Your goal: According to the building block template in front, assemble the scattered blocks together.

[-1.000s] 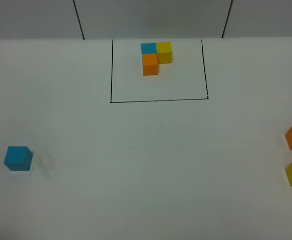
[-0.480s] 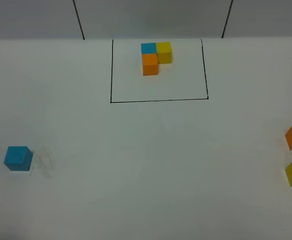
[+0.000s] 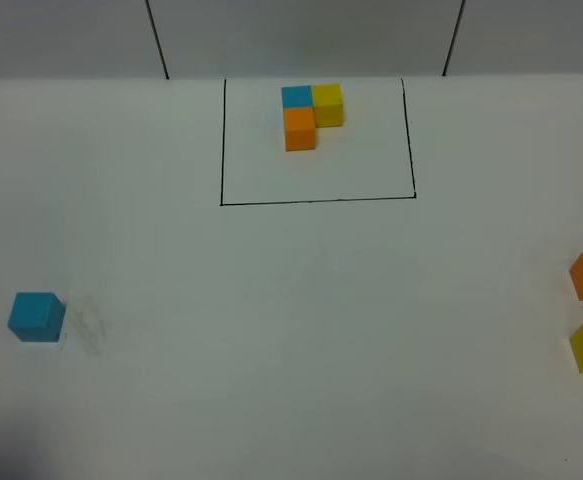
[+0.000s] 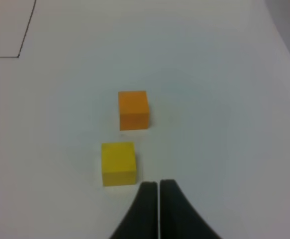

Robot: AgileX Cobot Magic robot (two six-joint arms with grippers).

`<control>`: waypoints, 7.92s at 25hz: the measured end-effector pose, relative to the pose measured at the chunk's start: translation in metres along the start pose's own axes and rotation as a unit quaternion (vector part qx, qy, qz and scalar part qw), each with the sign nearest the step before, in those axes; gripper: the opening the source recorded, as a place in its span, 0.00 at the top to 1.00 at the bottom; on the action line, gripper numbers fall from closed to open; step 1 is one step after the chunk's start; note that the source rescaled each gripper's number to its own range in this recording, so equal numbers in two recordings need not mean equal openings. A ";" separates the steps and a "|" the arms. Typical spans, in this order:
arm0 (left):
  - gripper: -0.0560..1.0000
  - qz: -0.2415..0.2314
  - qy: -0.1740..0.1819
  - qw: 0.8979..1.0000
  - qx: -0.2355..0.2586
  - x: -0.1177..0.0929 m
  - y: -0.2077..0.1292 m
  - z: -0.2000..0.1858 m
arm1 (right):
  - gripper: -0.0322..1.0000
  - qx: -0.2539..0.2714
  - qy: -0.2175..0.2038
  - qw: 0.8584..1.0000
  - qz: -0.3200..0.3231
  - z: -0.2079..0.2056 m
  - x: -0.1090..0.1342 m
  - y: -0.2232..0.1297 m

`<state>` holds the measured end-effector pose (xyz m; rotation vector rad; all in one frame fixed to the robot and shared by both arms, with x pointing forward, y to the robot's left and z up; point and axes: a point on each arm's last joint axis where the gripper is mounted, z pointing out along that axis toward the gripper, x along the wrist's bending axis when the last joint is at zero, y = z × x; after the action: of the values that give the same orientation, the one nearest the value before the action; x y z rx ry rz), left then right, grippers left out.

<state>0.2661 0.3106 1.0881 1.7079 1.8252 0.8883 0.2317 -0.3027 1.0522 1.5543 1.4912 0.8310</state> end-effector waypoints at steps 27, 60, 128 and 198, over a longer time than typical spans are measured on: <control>0.06 -0.055 -0.060 0.976 0.203 -0.026 0.031 0.191 | 0.96 0.000 0.000 1.000 0.000 0.000 0.000 0.000; 0.07 -0.029 -0.060 0.982 0.177 -0.041 0.016 0.281 | 0.96 0.000 0.000 1.000 0.000 0.000 0.000 0.000; 0.43 0.101 -0.130 0.972 0.170 -0.051 0.033 0.203 | 0.96 0.000 0.000 1.000 0.000 0.000 0.000 0.000; 0.43 0.502 -0.461 0.731 0.010 -0.172 0.088 0.231 | 0.96 0.000 0.000 1.000 0.000 0.000 0.000 0.000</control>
<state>0.5117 0.1714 0.9830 2.4875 0.1736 0.1695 0.2317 -0.3027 1.0522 1.5543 1.4912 0.8310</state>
